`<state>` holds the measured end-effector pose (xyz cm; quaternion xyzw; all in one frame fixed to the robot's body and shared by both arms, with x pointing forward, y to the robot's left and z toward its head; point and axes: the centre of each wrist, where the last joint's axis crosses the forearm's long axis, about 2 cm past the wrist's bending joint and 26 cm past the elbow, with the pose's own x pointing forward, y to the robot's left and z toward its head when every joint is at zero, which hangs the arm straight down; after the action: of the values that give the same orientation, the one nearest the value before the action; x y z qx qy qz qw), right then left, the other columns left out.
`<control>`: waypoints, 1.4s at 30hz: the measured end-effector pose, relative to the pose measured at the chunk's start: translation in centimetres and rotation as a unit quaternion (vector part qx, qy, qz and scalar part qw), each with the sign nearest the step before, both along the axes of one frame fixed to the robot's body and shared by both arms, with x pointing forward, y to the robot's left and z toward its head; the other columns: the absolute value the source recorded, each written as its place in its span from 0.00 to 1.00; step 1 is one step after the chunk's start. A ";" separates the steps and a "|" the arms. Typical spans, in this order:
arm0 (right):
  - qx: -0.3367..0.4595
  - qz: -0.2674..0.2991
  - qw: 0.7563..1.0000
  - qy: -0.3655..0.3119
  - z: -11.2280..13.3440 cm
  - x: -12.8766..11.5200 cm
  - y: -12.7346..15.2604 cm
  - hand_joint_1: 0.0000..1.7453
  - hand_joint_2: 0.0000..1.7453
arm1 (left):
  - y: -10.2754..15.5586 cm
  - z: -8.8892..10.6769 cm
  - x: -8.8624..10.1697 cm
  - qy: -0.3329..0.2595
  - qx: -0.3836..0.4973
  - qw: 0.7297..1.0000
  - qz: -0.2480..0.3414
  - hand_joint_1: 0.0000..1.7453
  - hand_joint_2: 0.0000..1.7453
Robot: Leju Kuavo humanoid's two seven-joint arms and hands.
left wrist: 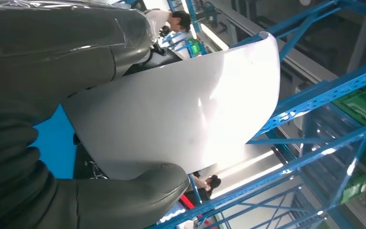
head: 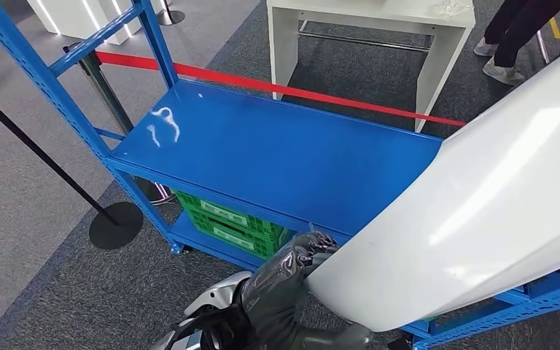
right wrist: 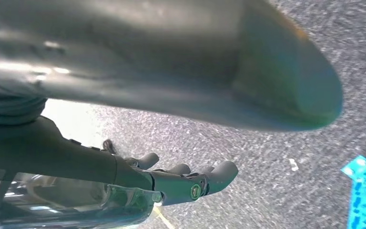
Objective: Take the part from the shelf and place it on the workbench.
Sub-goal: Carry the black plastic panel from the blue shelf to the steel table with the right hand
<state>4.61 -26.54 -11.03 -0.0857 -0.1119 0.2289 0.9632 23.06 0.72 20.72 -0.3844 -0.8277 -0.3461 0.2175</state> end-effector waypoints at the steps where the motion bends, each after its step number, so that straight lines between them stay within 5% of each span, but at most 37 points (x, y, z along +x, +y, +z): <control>1: 0.000 0.000 1.000 0.000 0.0 0.0 0.0 0.00 0.00 | 0.0 0.0 0.0 0.000 0.000 1.000 0.001 1.00 1.00; 42: 0.002 0.018 1.000 0.003 0.0 0.0 0.1 0.00 0.00 | 0.1 0.1 0.3 -0.001 0.004 1.000 0.008 1.00 1.00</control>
<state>4.65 -26.40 -11.02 -0.0814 -0.1104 0.2467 0.9593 23.35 0.77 20.80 -0.3766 -0.8295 -0.3483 0.2210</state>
